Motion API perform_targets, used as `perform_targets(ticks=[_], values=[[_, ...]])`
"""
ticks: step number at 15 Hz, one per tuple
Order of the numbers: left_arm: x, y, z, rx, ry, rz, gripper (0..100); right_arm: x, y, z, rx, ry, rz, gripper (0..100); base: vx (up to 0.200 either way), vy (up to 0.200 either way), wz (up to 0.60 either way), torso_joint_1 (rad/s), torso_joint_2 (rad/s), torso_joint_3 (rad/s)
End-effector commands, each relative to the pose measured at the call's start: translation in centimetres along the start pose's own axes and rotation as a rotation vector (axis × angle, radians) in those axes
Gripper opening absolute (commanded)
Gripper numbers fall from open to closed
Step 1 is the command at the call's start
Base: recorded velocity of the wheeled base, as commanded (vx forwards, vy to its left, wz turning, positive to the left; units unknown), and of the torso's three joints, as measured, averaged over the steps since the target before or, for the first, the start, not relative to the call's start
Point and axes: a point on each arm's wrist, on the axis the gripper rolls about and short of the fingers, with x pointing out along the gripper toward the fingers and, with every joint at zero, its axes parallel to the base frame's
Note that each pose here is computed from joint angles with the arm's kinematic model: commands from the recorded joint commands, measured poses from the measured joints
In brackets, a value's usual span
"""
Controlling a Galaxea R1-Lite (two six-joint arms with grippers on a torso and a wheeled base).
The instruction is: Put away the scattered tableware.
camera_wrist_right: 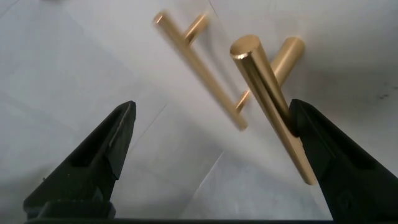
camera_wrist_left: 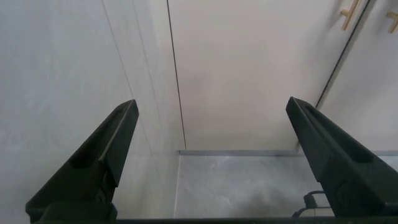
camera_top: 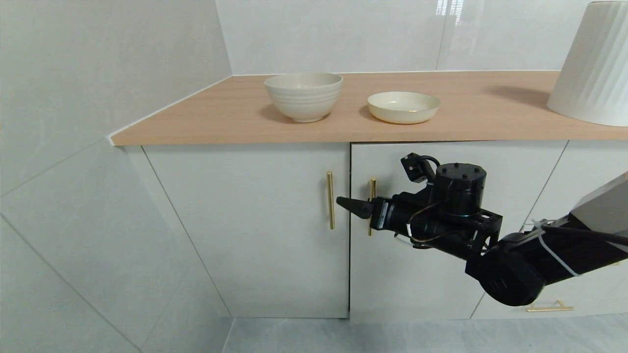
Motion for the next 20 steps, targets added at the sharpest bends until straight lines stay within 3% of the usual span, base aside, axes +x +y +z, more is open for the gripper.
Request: perform_targets(ticks=[1,8,12,15,16,18,20], values=[[0.0,0.0,0.0,0.0,0.001,0.001,100,-1.3,0.6,0.1,0.002,0.034,0.058,100,0.0,0.0,0.0,0.0,0.0,0.0],[0.0,0.0,0.0,0.0,0.002,0.001,100,-4.2,1.4,-0.4,0.002,0.12,0.209,100,0.0,0.0,0.0,0.0,0.0,0.0],[0.0,0.0,0.0,0.003,0.001,-0.001,100,-6.2,1.7,-0.9,0.006,0.157,0.23,100,0.0,0.0,0.0,0.0,0.0,0.0],[-0.1,0.0,0.4,0.048,-0.016,-0.006,100,-7.8,2.1,-1.3,0.014,0.205,0.293,100,0.0,0.0,0.0,0.0,0.0,0.0],[-0.6,0.0,3.0,0.034,-0.064,-0.062,100,-8.7,2.2,-1.7,0.017,0.222,0.297,100,0.0,0.0,0.0,0.0,0.0,0.0],[-0.2,-0.1,6.8,-0.037,-0.027,-0.17,100,-9.4,2.3,-1.9,0.02,0.229,0.293,100,0.0,0.0,0.0,0.0,0.0,0.0],[2.6,-0.4,9.9,-0.052,0.093,-0.28,100,-9.6,2.3,-1.8,0.013,0.216,0.298,100,0.0,0.0,0.0,0.0,0.0,0.0]])
